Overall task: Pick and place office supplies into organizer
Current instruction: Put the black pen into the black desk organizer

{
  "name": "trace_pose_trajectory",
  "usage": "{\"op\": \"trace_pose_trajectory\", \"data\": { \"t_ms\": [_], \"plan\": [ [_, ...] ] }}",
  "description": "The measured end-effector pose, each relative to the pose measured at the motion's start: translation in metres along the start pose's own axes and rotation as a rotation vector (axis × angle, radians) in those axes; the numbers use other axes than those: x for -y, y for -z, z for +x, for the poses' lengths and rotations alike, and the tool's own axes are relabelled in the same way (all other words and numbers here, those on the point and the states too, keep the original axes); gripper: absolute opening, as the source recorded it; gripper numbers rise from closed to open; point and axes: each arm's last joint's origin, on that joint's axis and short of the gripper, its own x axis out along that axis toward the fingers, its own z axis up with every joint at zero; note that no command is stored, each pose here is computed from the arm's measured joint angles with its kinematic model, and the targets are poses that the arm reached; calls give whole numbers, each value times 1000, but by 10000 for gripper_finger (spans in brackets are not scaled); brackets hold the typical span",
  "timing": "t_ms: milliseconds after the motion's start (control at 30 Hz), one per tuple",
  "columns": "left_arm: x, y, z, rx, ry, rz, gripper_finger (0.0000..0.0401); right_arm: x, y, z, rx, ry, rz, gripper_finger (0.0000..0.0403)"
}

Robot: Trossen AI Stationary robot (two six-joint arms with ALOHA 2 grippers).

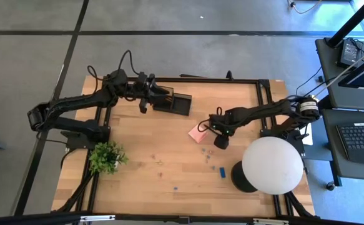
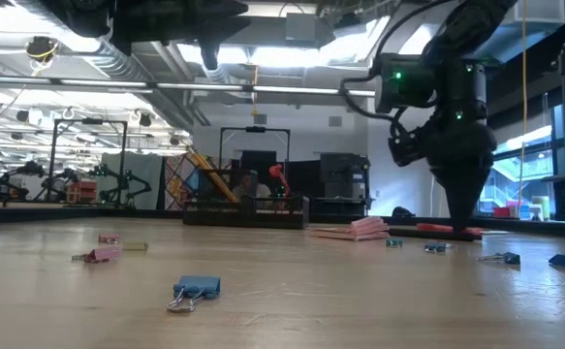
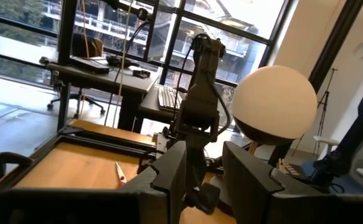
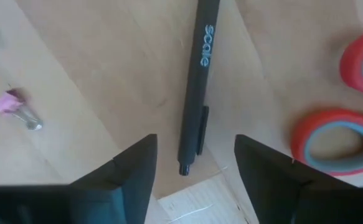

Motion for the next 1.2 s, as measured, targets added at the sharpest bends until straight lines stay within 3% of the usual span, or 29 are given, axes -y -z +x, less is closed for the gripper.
{"op": "trace_pose_trajectory", "data": {
  "t_ms": [300,800,1200],
  "plan": [
    [1,0,1,-1,5,0,100,0,-2,16,-62,34,1,191],
    [1,0,1,-1,5,2,100,1,-1,16,-66,37,-32,98],
    [1,0,1,-2,5,1,100,1,-1,17,-64,43,-56,54]
  ]
}}
